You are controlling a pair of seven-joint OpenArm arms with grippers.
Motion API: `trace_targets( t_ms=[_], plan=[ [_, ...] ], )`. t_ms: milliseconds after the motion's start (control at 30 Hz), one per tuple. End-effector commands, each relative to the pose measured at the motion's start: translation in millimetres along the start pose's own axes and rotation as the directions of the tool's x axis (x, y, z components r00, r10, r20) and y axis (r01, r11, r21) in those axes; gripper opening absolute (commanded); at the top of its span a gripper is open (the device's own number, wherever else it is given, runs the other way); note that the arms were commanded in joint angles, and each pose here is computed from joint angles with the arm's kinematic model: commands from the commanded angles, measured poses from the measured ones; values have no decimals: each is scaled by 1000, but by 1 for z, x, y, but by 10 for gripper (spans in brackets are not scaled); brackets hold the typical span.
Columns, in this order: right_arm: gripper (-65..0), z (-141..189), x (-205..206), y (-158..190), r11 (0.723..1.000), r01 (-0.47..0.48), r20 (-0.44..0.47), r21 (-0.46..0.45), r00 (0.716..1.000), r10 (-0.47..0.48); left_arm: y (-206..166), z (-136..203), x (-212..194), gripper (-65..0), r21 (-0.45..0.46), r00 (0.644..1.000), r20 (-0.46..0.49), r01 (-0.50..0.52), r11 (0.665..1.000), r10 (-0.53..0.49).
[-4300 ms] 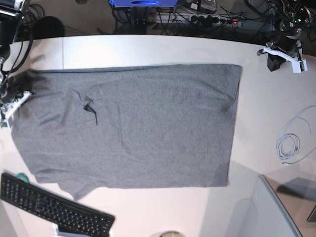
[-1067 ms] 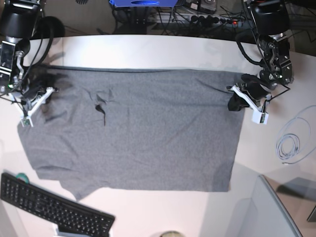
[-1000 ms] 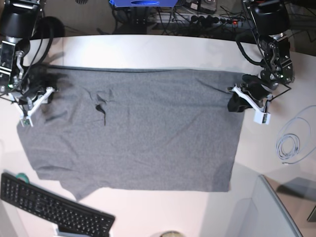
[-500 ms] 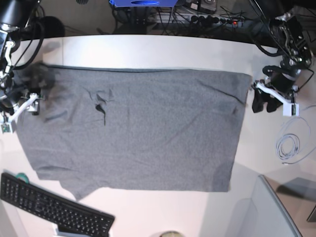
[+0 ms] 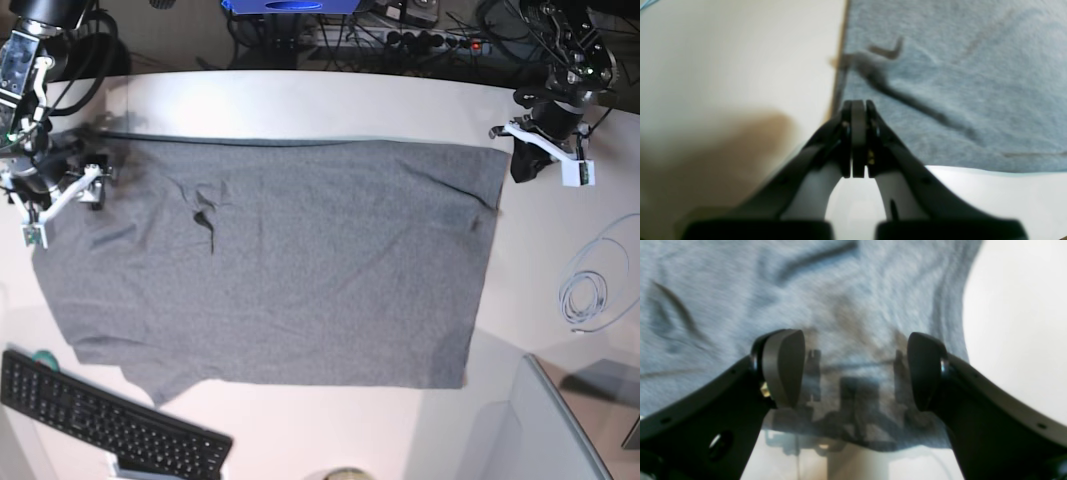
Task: Layout the t-shirt on the table in an organized manner, then fold the t-shirt properly
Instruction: 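Pull the held grey shirt edge corners apart with both grippers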
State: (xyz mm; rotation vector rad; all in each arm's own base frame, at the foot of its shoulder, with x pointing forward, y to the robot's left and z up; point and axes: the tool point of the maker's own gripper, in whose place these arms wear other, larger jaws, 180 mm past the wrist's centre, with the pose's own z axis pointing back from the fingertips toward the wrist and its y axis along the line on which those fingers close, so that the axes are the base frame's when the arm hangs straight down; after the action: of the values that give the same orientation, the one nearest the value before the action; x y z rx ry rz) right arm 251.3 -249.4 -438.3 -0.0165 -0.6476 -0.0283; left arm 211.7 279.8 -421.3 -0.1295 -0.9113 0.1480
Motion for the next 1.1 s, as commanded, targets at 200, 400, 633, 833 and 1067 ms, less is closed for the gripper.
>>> trace_targets(
  t_ms=[200,400,633,833,1067],
  plan=[
    [-197,13,16,9,999,-23,79,35,997,20,33,22,-1,-650,80,999,35,-29,996,27],
    [-242,3,-2,1,998,60,37,26,997,-61,39,20,-10,-650,93,998,23,-68,993,66],
    [-633,-12,-20,-12,996,80,-36,26,996,-79,-3,-6,-3,-650,-29,1000,11,-20,999,21],
    [-629,-19,-33,-31,996,85,-90,7,992,-84,-28,-35,-1,-650,-103,999,-5,-35,994,34],
    [-629,-29,-52,-39,994,112,-156,9,982,-109,-22,-39,-31,-650,-95,993,-77,-96,991,88]
  ],
)
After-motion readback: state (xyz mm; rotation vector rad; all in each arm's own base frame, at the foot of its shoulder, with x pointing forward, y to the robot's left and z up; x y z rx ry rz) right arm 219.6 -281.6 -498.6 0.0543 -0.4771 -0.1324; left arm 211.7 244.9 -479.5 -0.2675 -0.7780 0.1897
